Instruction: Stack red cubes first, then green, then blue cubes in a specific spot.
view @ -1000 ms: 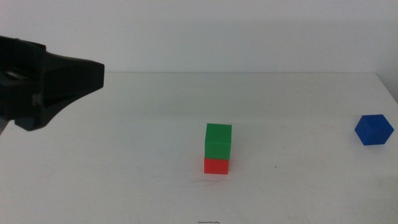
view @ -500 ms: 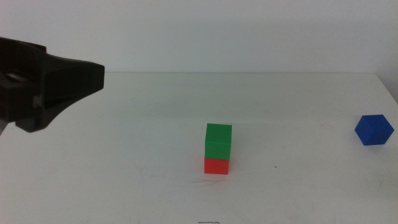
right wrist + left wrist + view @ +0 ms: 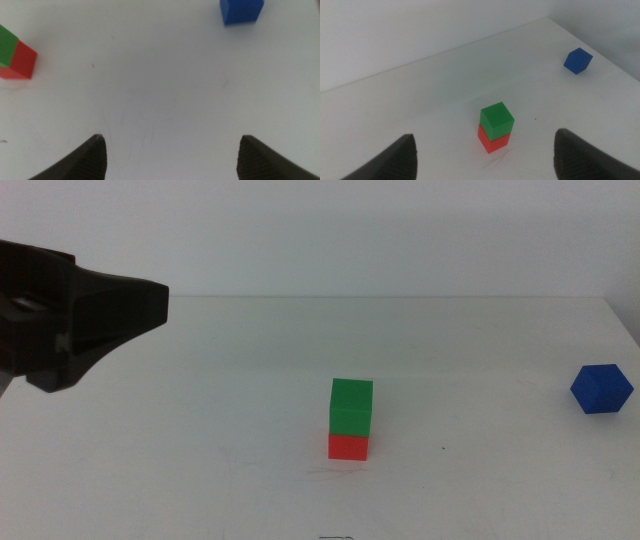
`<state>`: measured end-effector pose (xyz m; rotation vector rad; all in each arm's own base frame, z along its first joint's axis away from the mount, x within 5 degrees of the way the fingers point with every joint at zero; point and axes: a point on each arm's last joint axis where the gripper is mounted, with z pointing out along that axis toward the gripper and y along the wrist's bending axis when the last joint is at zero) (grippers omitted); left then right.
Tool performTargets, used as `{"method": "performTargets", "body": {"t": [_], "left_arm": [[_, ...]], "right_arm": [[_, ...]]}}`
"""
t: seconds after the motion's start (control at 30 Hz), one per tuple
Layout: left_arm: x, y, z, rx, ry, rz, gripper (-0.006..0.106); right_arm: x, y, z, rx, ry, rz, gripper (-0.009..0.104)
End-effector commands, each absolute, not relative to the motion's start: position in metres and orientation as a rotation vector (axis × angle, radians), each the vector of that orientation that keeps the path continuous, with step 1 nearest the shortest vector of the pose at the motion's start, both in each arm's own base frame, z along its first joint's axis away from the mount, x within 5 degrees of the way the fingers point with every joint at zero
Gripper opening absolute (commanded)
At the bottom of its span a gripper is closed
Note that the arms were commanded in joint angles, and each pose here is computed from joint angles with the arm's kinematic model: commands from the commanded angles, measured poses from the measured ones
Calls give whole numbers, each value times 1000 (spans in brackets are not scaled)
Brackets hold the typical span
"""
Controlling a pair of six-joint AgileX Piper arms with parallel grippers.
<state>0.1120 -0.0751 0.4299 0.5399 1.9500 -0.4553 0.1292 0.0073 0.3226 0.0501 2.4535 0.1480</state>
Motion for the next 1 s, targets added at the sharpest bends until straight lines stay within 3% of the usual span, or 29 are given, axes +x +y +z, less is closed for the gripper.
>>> {"method": "performTargets", "body": {"t": [0.0,0.3,0.6,0.97], "left_arm": [[112,-75,444,512,1859,-482,94],[112,-75,444,512,1859,-482,94],[112,-75,444,511,1858,-483,94],[112,-75,444,511,1858,-483,94]], "right_arm": [[146,7,333,58,2465,152,67],[177,8,310,98,2620,186,67],[215,7,324,81,2622,178,67],[307,-15,339,30,2755,71,72]]}}
